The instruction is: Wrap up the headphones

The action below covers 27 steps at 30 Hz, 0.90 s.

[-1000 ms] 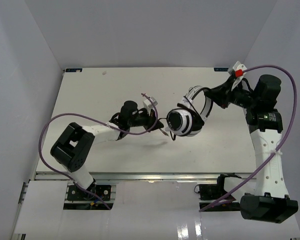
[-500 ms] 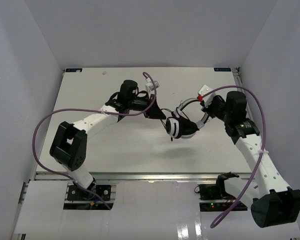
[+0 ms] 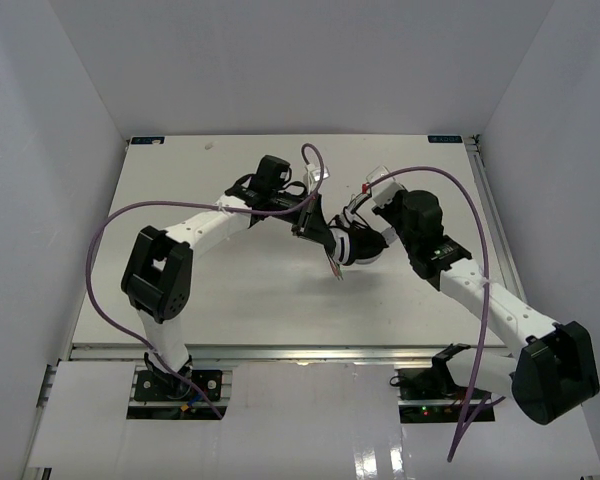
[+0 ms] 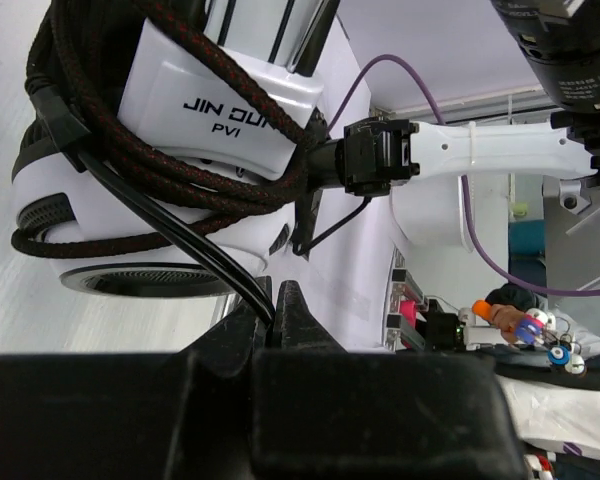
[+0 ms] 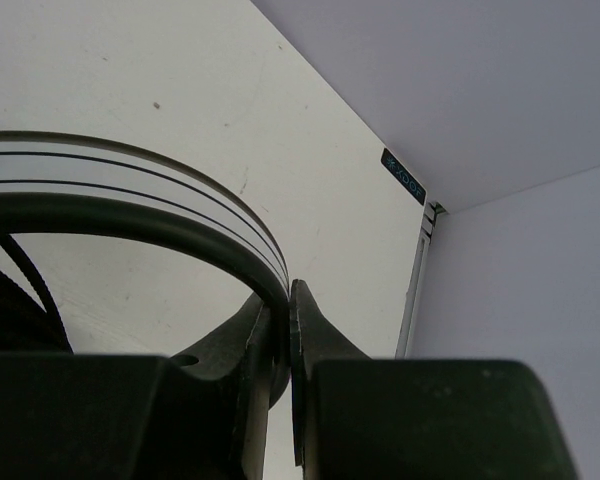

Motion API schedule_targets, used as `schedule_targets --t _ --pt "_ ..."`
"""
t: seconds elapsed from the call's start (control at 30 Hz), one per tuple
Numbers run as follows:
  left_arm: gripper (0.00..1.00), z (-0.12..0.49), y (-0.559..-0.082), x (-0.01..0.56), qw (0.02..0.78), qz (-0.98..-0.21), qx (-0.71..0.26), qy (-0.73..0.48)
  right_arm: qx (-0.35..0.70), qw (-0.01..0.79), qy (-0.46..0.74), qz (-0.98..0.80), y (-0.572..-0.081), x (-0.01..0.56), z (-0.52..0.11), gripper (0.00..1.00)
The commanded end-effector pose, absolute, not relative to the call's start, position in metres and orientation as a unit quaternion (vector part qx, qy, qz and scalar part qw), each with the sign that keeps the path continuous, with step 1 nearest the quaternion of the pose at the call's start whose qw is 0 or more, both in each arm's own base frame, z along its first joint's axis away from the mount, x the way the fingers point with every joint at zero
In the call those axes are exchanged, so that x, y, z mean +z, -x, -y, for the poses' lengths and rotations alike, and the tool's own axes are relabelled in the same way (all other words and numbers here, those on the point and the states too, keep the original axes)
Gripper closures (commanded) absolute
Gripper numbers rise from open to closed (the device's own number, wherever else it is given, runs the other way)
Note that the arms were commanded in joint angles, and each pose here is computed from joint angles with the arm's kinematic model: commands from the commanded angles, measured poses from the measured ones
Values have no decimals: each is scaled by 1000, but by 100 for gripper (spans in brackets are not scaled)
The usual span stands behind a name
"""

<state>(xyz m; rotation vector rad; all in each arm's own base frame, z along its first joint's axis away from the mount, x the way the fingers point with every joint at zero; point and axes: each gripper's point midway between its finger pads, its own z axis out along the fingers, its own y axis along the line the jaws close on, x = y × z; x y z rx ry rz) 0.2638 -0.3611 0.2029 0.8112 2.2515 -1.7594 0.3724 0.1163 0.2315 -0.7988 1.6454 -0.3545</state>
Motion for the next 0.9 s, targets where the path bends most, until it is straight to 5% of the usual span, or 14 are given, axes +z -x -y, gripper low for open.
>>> schedule_targets --t 0.0,0.43,0.87 --pt "98 363 -245 239 46 -728 -617 -295 -196 657 249 -684 -387 282 -96 92" --pt "92 392 -296 210 56 -786 -604 -124 -95 590 136 -790 -392 201 -118 92" --pt "53 371 -380 146 113 -863 -492 -2 -12 501 115 -858 -412 135 -157 92"
